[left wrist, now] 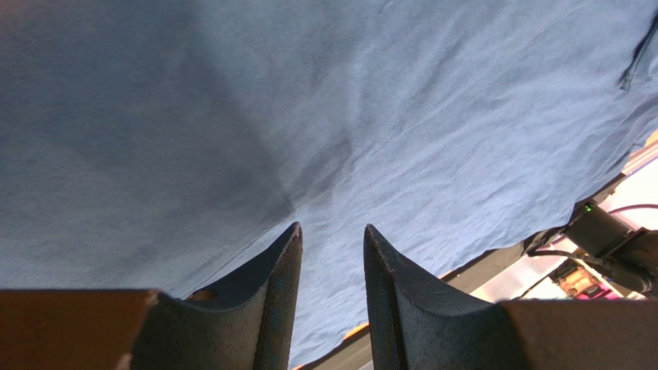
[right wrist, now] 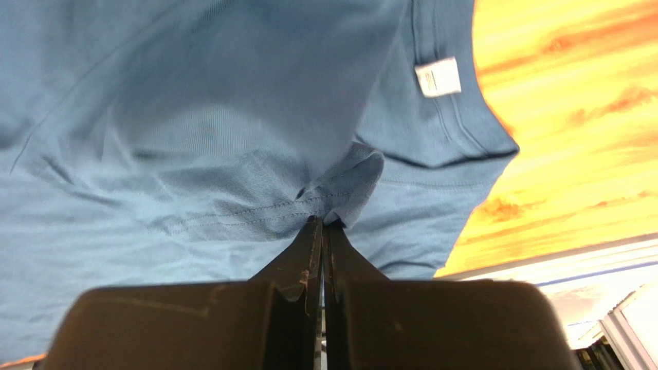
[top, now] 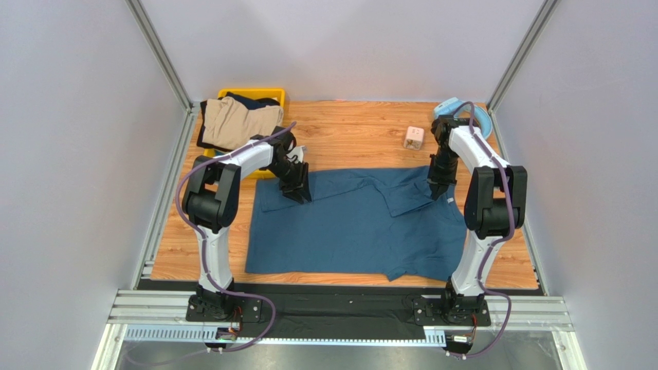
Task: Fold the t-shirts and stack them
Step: Fold the tshirt
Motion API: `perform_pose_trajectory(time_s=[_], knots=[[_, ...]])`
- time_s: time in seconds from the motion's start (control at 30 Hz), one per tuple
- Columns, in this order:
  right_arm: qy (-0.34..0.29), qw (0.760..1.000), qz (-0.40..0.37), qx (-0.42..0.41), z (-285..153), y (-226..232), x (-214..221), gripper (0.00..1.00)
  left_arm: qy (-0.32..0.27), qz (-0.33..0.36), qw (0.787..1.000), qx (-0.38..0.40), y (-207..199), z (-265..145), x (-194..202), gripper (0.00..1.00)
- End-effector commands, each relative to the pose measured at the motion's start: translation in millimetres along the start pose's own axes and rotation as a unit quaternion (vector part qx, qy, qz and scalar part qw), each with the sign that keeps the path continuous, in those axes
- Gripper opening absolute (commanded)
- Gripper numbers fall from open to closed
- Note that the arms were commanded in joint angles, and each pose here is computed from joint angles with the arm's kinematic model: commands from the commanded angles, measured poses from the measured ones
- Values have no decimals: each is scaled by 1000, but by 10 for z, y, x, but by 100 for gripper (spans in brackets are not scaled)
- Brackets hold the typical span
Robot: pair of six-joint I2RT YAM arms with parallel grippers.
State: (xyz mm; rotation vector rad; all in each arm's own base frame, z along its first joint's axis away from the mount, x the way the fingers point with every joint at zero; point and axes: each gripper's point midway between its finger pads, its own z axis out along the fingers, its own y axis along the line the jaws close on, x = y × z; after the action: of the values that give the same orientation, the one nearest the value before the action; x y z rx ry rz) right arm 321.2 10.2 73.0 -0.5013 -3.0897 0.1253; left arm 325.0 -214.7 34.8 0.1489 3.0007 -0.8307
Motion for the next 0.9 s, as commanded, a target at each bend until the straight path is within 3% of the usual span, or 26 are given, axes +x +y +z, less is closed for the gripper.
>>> perform_pose_trajectory(time_s=[0.0,0.6,0.87], knots=[[-4,1000,3,-17,-225,-2,77,0,-21,14,1000,20,-173,-60,-138,42],[59,997,-13,-45,-177,59,677,0,-19,14,1000,18,-154,-24,-141,42],[13,998,-3,-66,-391,78,648,0,-17,13,1000,15,-119,0,-101,42]])
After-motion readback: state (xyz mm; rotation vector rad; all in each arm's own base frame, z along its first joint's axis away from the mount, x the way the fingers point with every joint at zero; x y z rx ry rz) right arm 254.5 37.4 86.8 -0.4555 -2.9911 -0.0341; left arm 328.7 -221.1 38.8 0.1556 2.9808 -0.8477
